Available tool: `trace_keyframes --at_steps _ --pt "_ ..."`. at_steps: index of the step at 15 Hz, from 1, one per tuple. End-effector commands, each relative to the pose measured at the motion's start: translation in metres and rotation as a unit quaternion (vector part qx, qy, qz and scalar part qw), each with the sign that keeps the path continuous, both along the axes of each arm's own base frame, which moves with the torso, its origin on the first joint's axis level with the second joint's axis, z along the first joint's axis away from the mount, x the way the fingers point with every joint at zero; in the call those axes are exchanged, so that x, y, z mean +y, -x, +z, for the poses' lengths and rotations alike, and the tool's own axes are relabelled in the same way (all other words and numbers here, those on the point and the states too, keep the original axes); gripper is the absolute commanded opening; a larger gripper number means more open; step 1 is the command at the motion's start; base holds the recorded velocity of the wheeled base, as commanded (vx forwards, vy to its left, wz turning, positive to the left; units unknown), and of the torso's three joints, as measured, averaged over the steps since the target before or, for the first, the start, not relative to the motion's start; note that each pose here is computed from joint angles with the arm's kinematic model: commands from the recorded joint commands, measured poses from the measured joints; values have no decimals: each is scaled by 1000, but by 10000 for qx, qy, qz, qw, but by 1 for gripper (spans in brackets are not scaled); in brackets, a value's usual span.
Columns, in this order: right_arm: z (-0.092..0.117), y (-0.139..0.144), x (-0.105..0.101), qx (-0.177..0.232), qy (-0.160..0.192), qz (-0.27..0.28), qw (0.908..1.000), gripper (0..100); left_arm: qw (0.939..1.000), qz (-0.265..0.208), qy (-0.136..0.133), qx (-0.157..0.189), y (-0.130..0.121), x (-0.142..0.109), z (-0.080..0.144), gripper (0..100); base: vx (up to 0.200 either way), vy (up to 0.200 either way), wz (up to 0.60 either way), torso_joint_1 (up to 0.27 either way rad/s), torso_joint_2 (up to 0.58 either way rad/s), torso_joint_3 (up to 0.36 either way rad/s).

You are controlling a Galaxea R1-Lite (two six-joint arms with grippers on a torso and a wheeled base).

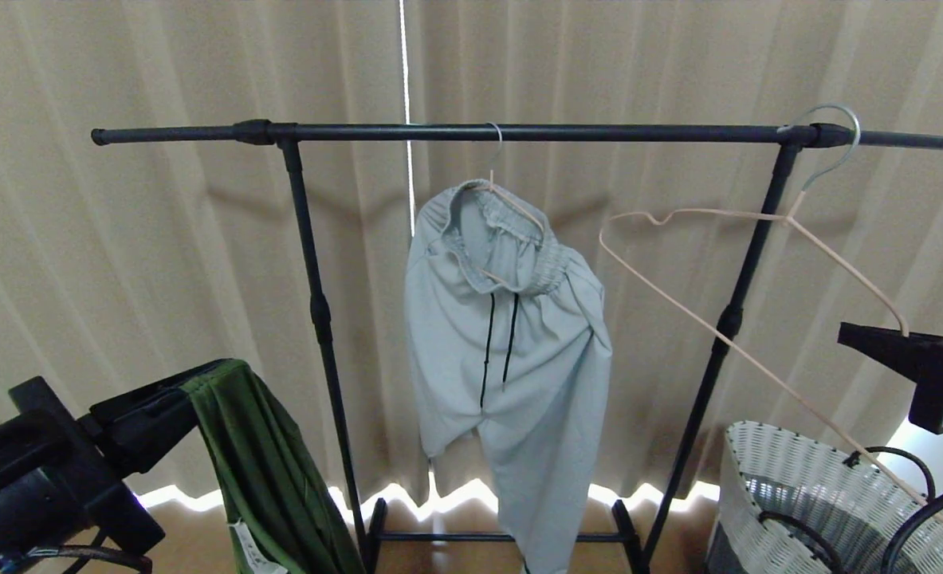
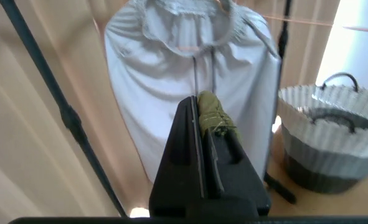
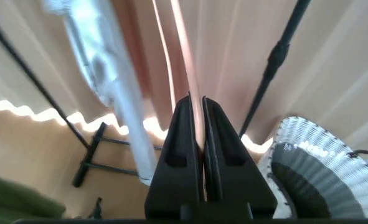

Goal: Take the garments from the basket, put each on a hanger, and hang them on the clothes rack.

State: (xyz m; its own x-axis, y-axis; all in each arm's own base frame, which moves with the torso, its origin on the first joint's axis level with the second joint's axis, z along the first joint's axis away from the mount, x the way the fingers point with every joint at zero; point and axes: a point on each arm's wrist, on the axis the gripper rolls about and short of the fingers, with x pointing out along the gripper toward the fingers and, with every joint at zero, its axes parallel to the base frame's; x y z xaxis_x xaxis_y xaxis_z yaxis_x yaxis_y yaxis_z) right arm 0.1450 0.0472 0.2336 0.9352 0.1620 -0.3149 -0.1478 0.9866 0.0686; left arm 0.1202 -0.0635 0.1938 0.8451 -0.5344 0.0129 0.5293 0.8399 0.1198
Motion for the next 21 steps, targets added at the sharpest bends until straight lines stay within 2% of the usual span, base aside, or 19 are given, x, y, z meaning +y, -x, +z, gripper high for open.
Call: trace_keyframes --at_steps 1,2,3,4,5,7,10,11,12,13,14,15,17,19,20,21 --pt "-7 2 4 32 -7 202 9998 0 9999 136 -45 -68 -16 -7 11 0 0 0 0 0 0 0" --pt "-5 4 6 -67 -49 317 9995 0 9995 275 -112 -116 -22 -8 15 0 0 0 0 0 0 0" --pt "1 8 12 -267 -123 533 9981 0 9972 648 -355 -67 -32 -12 25 0 0 0 0 0 0 0" --pt "3 9 14 -322 -147 642 9973 0 9957 795 -478 47 -35 -13 31 0 0 0 0 0 0 0" --pt "5 9 20 -421 -225 929 9945 0 9922 970 -691 364 -37 -16 45 0 0 0 0 0 0 0" --pt "5 12 29 -501 -270 1425 9882 0 9881 1035 -864 744 -37 -18 69 0 0 0 0 0 0 0" --pt "-12 14 46 -114 -205 2083 9778 0 9791 1143 -1056 1308 -31 -15 103 0 0 0 0 0 0 0" --pt "-19 13 54 63 -178 2318 9726 0 9758 1119 -1028 1574 -34 -19 111 0 0 0 0 0 0 0" --pt "-21 13 57 135 -183 2459 9690 0 9752 1117 -922 1673 -37 -23 115 0 0 0 0 0 0 0" --pt "-24 11 62 206 -183 2609 9650 0 9750 1130 -770 1750 -42 -29 118 0 0 0 0 0 0 0" --pt "-27 9 71 135 -267 2891 9568 0 9719 1304 -576 1875 -53 -43 120 0 0 0 0 0 0 0" --pt "-27 8 74 60 -303 2960 9547 0 9692 1424 -580 1924 -57 -46 117 0 0 0 0 0 0 0" --pt "-27 10 83 -93 -422 3271 9440 0 9633 1735 -599 1957 -66 -56 112 0 0 0 0 0 0 0" --pt "-27 13 83 -68 -492 3467 9366 0 9565 2041 -700 1965 -73 -57 107 0 0 0 0 0 0 0" --pt "-28 14 83 -46 -497 3515 9348 0 9527 2196 -757 1962 -74 -58 104 0 0 0 0 0 0 0" --pt "-28 16 81 -94 -520 3531 9341 0 9516 2260 -766 1937 -75 -58 103 0 0 0 0 0 0 0"
